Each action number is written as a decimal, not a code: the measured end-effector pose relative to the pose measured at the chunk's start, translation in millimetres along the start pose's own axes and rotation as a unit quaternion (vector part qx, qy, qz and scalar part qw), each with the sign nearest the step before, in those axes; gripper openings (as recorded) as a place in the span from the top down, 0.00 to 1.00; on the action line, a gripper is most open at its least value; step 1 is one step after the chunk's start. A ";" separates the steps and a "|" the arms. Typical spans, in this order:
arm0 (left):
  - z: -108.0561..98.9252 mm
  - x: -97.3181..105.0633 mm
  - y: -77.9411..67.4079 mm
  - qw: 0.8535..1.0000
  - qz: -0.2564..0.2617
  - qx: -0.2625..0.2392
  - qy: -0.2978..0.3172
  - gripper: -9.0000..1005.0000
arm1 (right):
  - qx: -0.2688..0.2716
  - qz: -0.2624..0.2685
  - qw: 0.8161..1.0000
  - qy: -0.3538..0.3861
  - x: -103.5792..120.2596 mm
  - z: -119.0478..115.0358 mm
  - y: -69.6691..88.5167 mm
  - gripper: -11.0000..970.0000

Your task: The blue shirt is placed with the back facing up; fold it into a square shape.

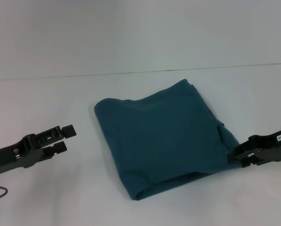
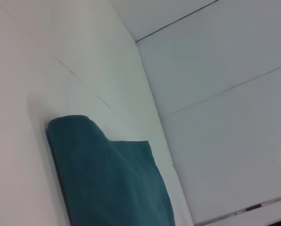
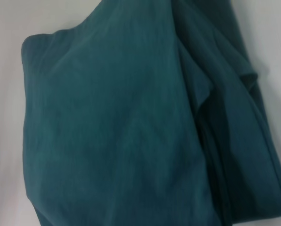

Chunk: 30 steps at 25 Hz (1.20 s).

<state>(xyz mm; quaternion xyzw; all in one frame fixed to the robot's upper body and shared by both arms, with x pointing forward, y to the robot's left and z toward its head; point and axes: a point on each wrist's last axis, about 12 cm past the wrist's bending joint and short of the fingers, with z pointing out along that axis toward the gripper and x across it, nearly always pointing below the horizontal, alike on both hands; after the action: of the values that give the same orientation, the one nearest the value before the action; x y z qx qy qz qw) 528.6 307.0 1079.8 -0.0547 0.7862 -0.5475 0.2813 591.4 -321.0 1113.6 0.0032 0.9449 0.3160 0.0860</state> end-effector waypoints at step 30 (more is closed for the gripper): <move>1.0 1.3 0.5 1.000 0.000 0.001 0.000 0.07 | -0.005 -0.005 1.000 -0.012 -4.4 -0.4 4.9 0.96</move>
<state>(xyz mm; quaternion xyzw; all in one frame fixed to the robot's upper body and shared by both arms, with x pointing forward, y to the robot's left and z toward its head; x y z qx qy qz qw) 528.1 305.8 1078.5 -0.0547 0.7859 -0.5480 0.2812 595.4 -317.5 1117.6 0.0017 0.9423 0.3197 0.0990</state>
